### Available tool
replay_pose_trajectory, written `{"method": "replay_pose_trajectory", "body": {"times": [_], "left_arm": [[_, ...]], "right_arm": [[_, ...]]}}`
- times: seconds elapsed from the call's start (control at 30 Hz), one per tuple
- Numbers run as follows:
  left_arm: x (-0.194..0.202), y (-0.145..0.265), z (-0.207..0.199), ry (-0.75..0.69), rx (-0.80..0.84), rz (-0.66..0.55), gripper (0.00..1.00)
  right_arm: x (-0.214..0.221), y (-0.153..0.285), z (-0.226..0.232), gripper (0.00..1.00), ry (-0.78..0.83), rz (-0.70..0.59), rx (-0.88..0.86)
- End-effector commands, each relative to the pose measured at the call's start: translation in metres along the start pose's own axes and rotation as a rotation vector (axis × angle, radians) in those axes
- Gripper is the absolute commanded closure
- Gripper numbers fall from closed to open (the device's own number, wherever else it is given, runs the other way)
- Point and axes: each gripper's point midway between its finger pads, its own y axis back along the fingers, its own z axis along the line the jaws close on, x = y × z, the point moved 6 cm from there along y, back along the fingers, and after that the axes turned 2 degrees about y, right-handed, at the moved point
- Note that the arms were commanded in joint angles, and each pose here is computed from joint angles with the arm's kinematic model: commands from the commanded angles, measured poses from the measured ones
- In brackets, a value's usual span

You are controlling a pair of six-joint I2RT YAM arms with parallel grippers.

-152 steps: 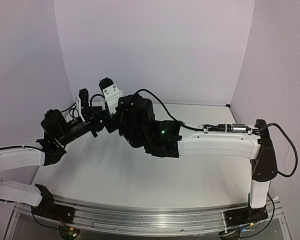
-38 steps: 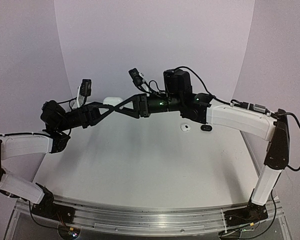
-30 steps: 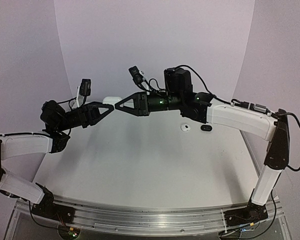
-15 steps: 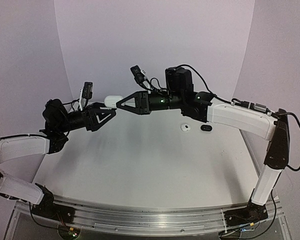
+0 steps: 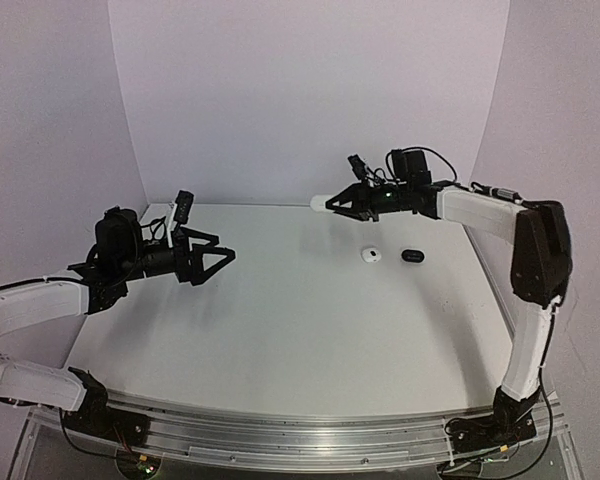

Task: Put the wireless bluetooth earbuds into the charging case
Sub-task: Place the charging case with the earbuds at the center of the board.

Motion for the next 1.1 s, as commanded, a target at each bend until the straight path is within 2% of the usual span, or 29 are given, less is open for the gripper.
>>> {"method": "replay_pose_trajectory", "body": {"times": [0.0, 0.17, 0.3, 0.47, 0.6, 0.93, 0.97, 1.07], "left_arm": [[-0.001, 0.003, -0.002, -0.028, 0.000, 0.013, 0.00], [0.002, -0.001, 0.000, -0.013, 0.012, 0.032, 0.00], [0.004, -0.005, -0.005, -0.018, 0.087, 0.053, 0.00], [0.000, -0.006, -0.002, -0.041, 0.062, 0.035, 0.00], [-0.001, -0.004, 0.003, -0.052, 0.005, 0.022, 0.00], [0.000, -0.004, 0.003, -0.050, 0.003, 0.020, 0.00], [0.000, -0.004, 0.003, -0.053, 0.003, 0.020, 0.01], [-0.001, -0.004, 0.003, -0.055, 0.003, 0.019, 0.00]], "right_arm": [[0.035, -0.019, -0.075, 1.00, -0.173, 0.188, 0.020], [0.026, -0.041, -0.115, 1.00, -0.210, 0.192, -0.013], [0.021, -0.055, -0.142, 1.00, -0.245, 0.184, -0.023], [0.044, -0.068, -0.172, 1.00, -0.298, 0.215, 0.012], [0.057, -0.068, -0.181, 1.00, -0.316, 0.236, 0.042], [0.076, -0.066, -0.195, 1.00, -0.338, 0.305, 0.148], [0.077, -0.066, -0.197, 0.99, -0.340, 0.310, 0.158], [0.081, -0.067, -0.202, 0.87, -0.349, 0.325, 0.181]]}}
